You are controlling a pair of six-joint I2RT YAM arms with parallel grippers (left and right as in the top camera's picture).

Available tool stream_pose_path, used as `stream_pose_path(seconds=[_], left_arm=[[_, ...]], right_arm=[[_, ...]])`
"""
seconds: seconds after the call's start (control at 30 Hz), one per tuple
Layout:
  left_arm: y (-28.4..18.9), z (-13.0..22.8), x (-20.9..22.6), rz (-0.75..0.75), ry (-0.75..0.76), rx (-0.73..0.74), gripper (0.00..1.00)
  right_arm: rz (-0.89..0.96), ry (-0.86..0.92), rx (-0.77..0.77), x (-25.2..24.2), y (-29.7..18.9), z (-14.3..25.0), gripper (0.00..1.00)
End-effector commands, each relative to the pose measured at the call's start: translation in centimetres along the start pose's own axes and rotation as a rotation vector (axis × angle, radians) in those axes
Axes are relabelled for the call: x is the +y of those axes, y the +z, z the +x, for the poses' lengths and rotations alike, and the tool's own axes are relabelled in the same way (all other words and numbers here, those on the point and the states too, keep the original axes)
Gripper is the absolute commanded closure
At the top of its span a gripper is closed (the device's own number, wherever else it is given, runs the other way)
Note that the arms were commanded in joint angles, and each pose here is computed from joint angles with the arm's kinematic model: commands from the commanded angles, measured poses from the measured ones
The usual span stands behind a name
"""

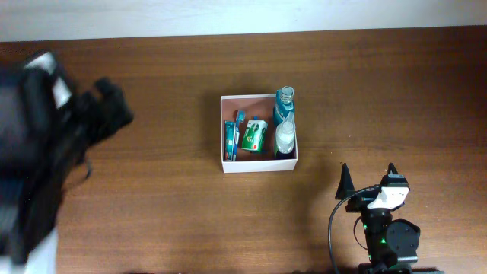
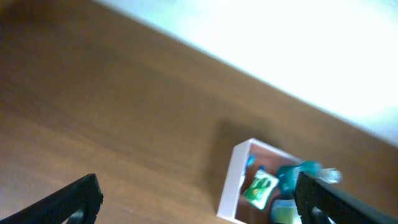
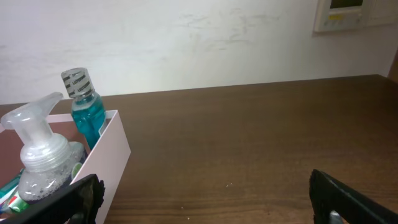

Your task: Pack container

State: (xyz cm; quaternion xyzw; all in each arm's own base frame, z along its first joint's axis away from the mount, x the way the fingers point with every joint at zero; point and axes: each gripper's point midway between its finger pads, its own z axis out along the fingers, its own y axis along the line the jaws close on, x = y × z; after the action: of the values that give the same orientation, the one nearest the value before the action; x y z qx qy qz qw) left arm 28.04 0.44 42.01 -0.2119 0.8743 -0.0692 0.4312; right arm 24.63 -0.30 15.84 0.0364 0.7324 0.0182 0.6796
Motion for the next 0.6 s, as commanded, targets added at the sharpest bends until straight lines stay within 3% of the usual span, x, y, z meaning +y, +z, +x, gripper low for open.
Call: stream_pose_path(seconds=[0.0, 0.33, 0.57], left_arm=[[-5.7, -0.1, 0.8, 0.055, -0.012, -0.129, 0.01], [-16.2, 2.3, 3.1, 0.17, -0.038, -0.357, 0.01], [-18.1, 5.8, 5.1, 0.157, -0.035, -0.329, 0.01]], right_arm=[[0.005, 0.0, 0.001, -0.1, 0.0, 0.2, 0.02], [0.005, 0.0, 0.001, -0.1, 0.0, 0.2, 0.02], [0.005, 0.0, 0.001, -0.1, 0.0, 0.2, 0.02]])
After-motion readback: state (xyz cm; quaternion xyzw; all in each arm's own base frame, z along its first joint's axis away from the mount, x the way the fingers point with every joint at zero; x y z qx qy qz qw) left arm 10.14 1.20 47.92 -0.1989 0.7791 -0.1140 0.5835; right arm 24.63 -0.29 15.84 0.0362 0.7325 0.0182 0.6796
